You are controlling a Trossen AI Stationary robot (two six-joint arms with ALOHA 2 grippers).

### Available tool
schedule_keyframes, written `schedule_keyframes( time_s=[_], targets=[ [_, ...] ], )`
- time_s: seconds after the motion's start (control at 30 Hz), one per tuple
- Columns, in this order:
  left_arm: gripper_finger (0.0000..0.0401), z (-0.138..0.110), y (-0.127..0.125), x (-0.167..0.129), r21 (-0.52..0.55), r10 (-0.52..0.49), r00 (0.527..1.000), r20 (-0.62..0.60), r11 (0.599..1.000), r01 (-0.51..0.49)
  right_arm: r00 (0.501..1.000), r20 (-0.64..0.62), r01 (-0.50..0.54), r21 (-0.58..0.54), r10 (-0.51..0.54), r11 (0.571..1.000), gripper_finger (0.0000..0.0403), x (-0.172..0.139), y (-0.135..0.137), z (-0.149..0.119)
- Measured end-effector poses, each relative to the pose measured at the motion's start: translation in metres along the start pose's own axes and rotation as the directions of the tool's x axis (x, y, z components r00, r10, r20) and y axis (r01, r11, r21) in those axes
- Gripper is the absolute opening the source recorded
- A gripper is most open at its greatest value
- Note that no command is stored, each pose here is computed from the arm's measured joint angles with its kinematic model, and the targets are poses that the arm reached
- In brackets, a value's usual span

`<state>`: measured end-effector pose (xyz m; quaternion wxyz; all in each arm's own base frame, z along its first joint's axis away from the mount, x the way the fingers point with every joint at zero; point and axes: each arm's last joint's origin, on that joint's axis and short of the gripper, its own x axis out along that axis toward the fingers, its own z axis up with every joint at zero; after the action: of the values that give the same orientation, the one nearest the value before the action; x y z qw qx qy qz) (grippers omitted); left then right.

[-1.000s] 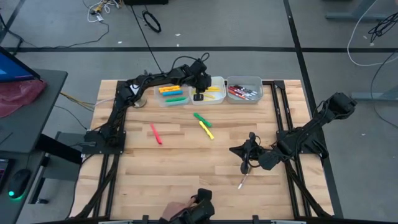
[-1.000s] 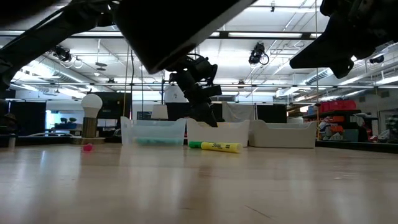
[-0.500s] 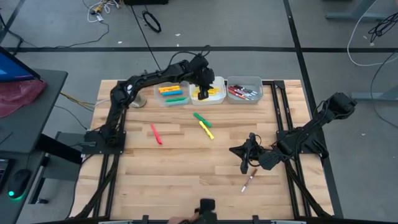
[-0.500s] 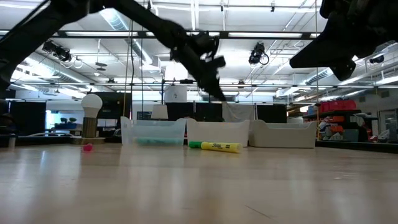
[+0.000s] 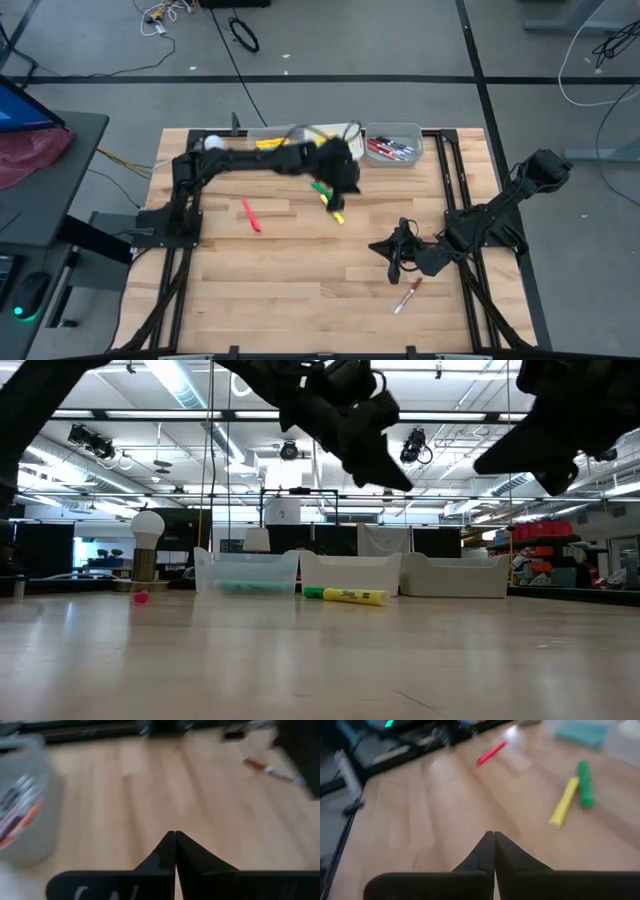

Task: Pick & Place Markers
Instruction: Put the light brown marker pen into the gray bin

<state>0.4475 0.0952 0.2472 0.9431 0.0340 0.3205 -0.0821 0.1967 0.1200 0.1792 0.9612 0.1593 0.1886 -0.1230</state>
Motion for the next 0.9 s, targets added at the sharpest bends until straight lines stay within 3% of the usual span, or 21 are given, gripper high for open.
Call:
schedule_keyframes(
  time_s=[0.13, 0.23, 0.4, 0.47, 0.57, 0.67, 0.77, 0.9],
  targets=[
    [0.0015, -0.014, -0.045, 0.013, -0.028, -0.049, 0.997, 0.064, 0.998, 0.051, 0.990, -0.096, -0.106, -0.055, 0.100, 0.993, 0.0004, -0.006, 0.008, -0.001],
    [0.0013, -0.033, -0.075, 0.018, -0.057, -0.039, 0.997, 0.063, 0.997, 0.043, 0.939, -0.257, -0.266, -0.128, 0.227, 0.955, 0.0007, -0.012, 0.020, 0.007],
    [0.0004, -0.060, -0.108, 0.005, -0.087, 0.054, 0.997, 0.053, 0.995, -0.049, 0.739, -0.601, -0.431, -0.074, 0.304, 0.899, 0.0034, -0.027, 0.031, 0.004],
    [0.0005, -0.077, -0.115, -0.007, -0.117, 0.059, 0.997, 0.047, 0.992, -0.054, 0.656, -0.690, -0.464, -0.048, 0.307, 0.885, 0.0056, -0.033, 0.031, -0.003],
    [0.0015, -0.098, -0.123, -0.023, -0.158, 0.062, 0.989, 0.135, 0.987, -0.040, 0.575, -0.768, -0.497, -0.054, 0.282, 0.866, 0.0098, -0.043, 0.030, -0.012],
    [0.0024, -0.119, -0.130, -0.037, -0.202, 0.061, 0.973, 0.224, 0.979, -0.015, 0.537, -0.809, -0.527, -0.099, 0.240, 0.844, 0.0143, -0.051, 0.031, -0.021],
    [0.0026, -0.137, -0.137, -0.046, -0.235, 0.061, 0.958, 0.282, 0.972, 0.007, 0.525, -0.818, -0.597, -0.157, 0.235, 0.787, 0.0179, -0.057, 0.037, -0.029],
    [0.0027, -0.151, -0.143, -0.051, -0.254, 0.071, 0.947, 0.313, 0.967, 0.011, 0.499, -0.848, -0.645, -0.228, 0.177, 0.729, 0.0200, -0.062, 0.041, -0.047]
  ],
)
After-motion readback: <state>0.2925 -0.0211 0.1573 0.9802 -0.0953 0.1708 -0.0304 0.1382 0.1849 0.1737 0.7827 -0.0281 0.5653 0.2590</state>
